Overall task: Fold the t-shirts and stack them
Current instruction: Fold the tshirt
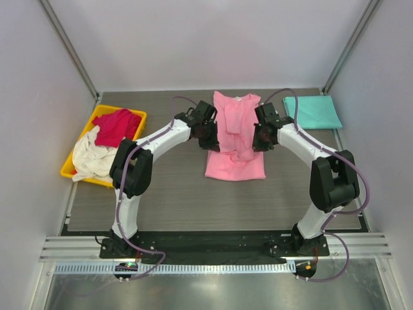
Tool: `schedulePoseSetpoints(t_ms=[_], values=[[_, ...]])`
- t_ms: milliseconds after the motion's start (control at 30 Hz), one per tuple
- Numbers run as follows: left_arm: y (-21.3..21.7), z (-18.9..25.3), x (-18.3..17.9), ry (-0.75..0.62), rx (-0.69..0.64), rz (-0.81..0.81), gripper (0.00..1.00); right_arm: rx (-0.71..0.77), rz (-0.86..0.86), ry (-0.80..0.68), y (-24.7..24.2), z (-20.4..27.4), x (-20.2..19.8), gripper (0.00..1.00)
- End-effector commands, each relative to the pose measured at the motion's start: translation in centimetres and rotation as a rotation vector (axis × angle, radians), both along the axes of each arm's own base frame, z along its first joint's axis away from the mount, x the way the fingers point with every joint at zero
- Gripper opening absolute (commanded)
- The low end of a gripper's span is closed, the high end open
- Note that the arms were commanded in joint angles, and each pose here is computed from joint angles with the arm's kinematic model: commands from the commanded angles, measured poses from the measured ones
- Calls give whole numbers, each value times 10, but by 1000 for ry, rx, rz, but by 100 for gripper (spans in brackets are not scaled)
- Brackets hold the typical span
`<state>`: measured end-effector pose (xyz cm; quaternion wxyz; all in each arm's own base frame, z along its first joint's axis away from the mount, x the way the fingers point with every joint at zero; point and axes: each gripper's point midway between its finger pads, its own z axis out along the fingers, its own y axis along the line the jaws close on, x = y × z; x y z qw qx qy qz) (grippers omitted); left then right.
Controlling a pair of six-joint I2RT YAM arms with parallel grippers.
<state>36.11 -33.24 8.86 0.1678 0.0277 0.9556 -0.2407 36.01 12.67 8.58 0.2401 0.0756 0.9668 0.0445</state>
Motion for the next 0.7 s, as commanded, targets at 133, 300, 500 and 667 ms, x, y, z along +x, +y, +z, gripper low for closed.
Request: schedulePoseSetpoints(t_ms=[133, 300, 500, 667], values=[[-8, 22, 48, -89, -57, -21, 0, 112, 46, -99, 0, 33, 54, 1], [-7, 26, 78, -132, -133, 7, 0, 165, 31, -121, -6, 42, 83, 1], [-5, 24, 111, -168, -200, 44, 0, 184, 11, -137, -16, 43, 110, 1], [-13, 24, 127, -218, -271, 10, 0, 169, 48, -143, -15, 33, 123, 1]])
